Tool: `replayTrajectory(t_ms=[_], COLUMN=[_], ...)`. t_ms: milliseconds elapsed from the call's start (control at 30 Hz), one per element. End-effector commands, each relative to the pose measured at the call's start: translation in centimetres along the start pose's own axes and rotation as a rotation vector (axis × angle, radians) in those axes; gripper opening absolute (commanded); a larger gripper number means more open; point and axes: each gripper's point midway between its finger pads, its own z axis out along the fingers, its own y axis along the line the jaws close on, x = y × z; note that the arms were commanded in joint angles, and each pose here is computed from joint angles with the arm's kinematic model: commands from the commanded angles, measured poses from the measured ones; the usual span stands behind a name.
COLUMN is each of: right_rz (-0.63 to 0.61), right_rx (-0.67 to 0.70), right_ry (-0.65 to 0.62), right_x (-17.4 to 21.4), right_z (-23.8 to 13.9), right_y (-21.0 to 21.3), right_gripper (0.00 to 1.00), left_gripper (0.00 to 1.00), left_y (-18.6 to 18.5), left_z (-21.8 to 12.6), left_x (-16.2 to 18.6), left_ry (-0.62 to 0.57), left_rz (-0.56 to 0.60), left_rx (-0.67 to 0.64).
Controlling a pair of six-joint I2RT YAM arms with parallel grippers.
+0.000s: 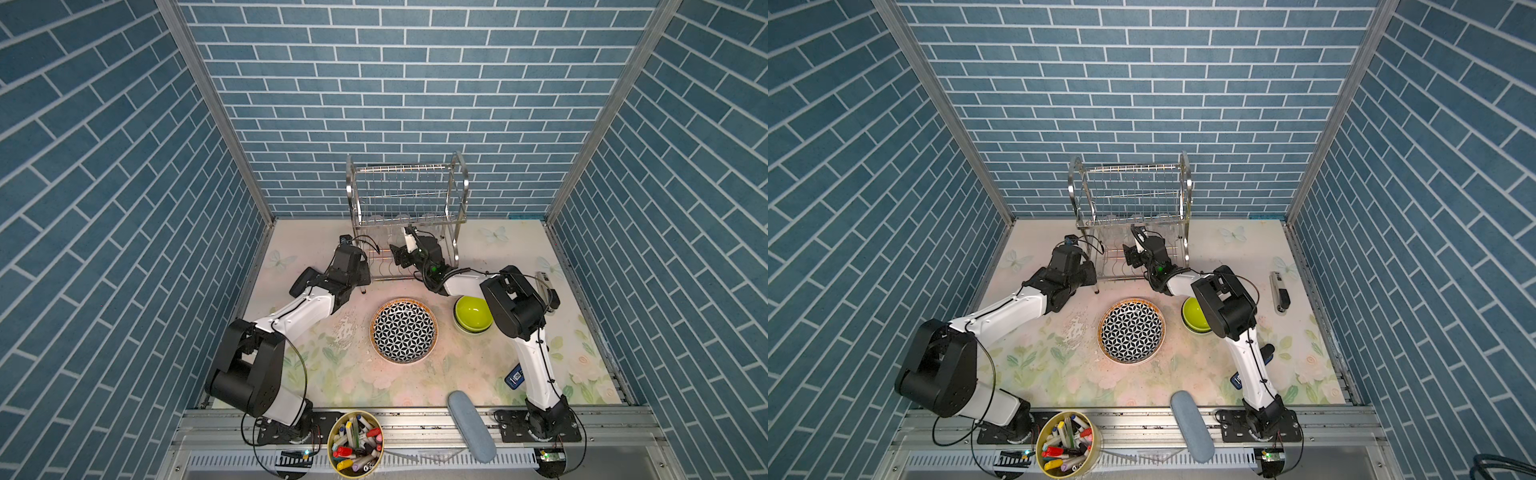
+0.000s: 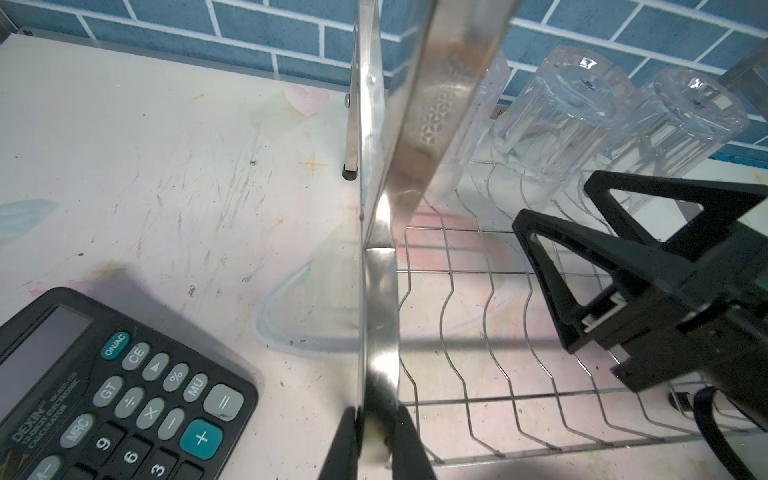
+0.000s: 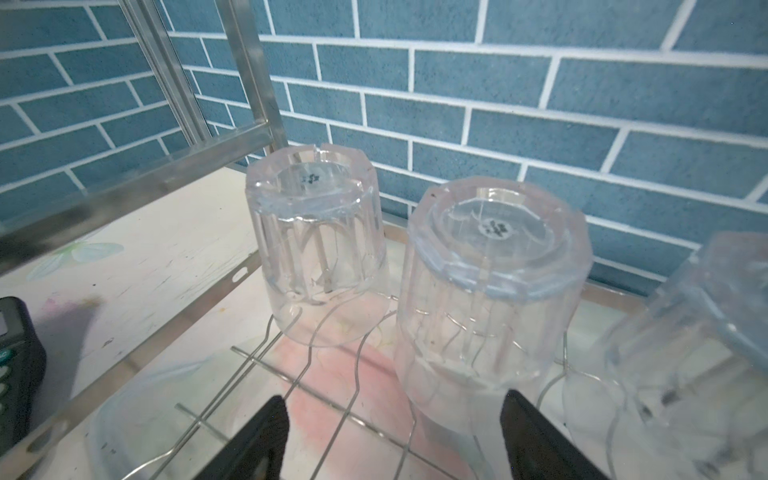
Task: Unload the mixed dishes from the dish rack
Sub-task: 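Close the right gripper around a clear cup in the rack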
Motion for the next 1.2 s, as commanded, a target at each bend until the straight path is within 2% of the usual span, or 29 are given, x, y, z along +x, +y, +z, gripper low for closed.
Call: replayTrajectory(t_ms=[0, 733, 833, 867, 1167], right_rz=[-0.027, -0.008, 0.002, 0.002, 0.014], right_rx=[0.014, 0.064, 0.063, 0.065, 0.114], right_ry=[-0.023, -0.161, -0.167, -0.168, -0.177], right_x=[-1.0, -2.3, -2.6, -2.7, -3.2], right_z=[1.0, 4.4, 4.8, 4.9, 5.9], right_y=[-0.8, -3.3, -3.3, -3.3, -4.5], right_gripper=[0.81, 0.82, 0.86, 0.99, 0.99], left_gripper=[0.08, 0.06, 0.06, 0.06, 0.06], left_y=[1.2, 1.0, 1.0, 1.0, 0.9], left_z=[1.1, 1.8, 1.9, 1.9, 2.0], left_x=[2.8, 4.2, 4.3, 4.3, 4.6], left_ry=[0.098, 0.133, 0.136, 0.136, 0.142], left_rz=[-0.016, -0.027, -0.027, -0.028, -0.032], left_rx=[-0.036, -0.019, -0.019, -0.018, -0.014])
